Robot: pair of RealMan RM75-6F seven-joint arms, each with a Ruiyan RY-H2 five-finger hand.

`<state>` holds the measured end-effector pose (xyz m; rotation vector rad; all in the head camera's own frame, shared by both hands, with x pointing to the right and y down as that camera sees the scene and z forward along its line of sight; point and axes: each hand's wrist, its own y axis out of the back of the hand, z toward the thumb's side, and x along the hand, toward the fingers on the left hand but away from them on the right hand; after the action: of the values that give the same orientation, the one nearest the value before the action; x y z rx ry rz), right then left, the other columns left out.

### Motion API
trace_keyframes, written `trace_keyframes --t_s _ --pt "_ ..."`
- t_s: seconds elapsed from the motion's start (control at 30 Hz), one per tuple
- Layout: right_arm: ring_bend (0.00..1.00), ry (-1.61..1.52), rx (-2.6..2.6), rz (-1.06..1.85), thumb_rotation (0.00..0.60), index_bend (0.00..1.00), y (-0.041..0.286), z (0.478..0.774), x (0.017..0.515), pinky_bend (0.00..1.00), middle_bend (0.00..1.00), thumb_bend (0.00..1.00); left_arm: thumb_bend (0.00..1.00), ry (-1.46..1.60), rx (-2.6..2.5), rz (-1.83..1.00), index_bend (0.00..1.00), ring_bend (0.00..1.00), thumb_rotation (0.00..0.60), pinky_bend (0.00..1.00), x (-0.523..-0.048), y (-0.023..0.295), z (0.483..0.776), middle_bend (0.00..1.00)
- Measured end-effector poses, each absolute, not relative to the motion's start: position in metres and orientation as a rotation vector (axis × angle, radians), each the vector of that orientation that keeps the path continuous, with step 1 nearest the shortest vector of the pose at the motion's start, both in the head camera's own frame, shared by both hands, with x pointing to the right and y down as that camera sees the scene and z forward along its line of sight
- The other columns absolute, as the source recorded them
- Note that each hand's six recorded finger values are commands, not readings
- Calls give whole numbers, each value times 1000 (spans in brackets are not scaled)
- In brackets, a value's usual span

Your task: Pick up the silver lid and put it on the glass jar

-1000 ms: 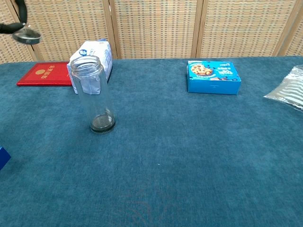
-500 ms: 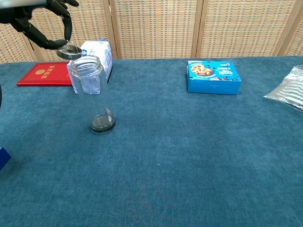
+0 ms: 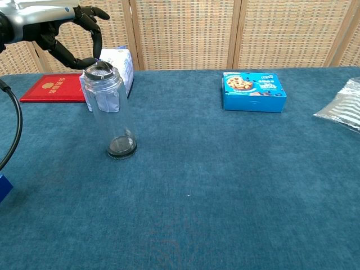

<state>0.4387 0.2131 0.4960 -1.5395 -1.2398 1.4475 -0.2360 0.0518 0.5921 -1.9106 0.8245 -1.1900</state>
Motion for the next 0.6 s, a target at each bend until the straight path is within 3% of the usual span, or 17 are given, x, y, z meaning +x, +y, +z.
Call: trace_keyframes --t_s 0.17,0.23,0.33,0.37,0.6 --pt "0 -1241 -1540 1451 600 17 213 497 440 0 0 0 446 813 -1911 -1204 605 0 600 0 -235 53 597 0" --pt "0 -1241 -1539 1451 600 17 213 496 440 0 0 0 445 809 -1917 -1212 531 0 600 0 -235 54 600 0" --pt "0 -1242 -1538 1450 600 17 213 496 440 0 0 0 446 810 -1925 -1215 85 0 600 0 -236 55 601 0" --pt "0 -1242 -1538 1450 600 17 213 496 440 0 0 0 445 811 -1928 -1214 29 0 600 0 -236 55 601 0" --pt "0 -1238 -1542 1450 600 17 213 497 439 0 0 0 407 846 -1932 -1174 0 0 600 0 -239 55 593 0"
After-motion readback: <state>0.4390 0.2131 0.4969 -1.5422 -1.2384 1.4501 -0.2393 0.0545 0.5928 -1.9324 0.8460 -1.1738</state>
